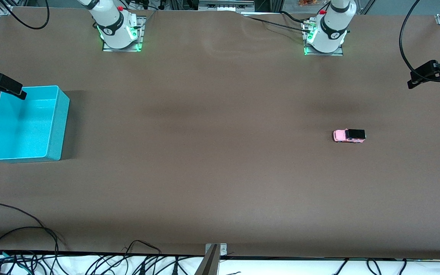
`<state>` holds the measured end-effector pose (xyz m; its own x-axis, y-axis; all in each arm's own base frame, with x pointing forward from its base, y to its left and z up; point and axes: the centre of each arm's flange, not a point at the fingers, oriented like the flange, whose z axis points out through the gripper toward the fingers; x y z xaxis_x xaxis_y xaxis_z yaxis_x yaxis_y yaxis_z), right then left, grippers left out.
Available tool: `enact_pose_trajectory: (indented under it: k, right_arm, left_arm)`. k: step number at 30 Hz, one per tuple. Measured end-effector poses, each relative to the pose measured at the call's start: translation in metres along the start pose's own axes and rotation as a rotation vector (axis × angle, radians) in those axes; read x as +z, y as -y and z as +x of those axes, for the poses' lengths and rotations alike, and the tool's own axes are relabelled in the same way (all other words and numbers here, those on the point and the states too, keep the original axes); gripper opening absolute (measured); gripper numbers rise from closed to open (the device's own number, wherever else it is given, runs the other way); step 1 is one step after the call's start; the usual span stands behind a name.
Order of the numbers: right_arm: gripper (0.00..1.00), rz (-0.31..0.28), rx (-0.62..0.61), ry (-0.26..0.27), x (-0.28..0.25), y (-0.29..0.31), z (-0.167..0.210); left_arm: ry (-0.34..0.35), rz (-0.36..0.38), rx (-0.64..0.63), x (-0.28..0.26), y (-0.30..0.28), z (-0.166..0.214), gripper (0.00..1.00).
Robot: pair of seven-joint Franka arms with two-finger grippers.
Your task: Wind and store pink jeep toy
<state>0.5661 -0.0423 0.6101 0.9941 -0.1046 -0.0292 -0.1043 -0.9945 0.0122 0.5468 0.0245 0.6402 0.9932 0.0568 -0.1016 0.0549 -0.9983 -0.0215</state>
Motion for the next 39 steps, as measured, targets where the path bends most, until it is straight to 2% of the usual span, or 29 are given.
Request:
enact_pose_trajectory:
  k: [10,20,26,39]
  right_arm:
    - [1.0,0.0,0.0,0.0,0.0,0.0,0.0]
    - [1.0,0.0,0.0,0.0,0.0,0.0,0.0]
    - [1.0,0.0,0.0,0.0,0.0,0.0,0.0]
    - [1.0,0.0,0.0,0.0,0.0,0.0,0.0]
  left_arm:
    - [0.04,-0.003,-0.039,0.024,0.021,0.006,1.0]
    - [0.03,-0.007,-0.076,0.104,0.044,0.029,1.0]
    - [0.06,-0.009,-0.077,0.155,0.044,0.032,1.0]
    - [0.105,-0.014,-0.102,0.181,0.059,0.034,1.0]
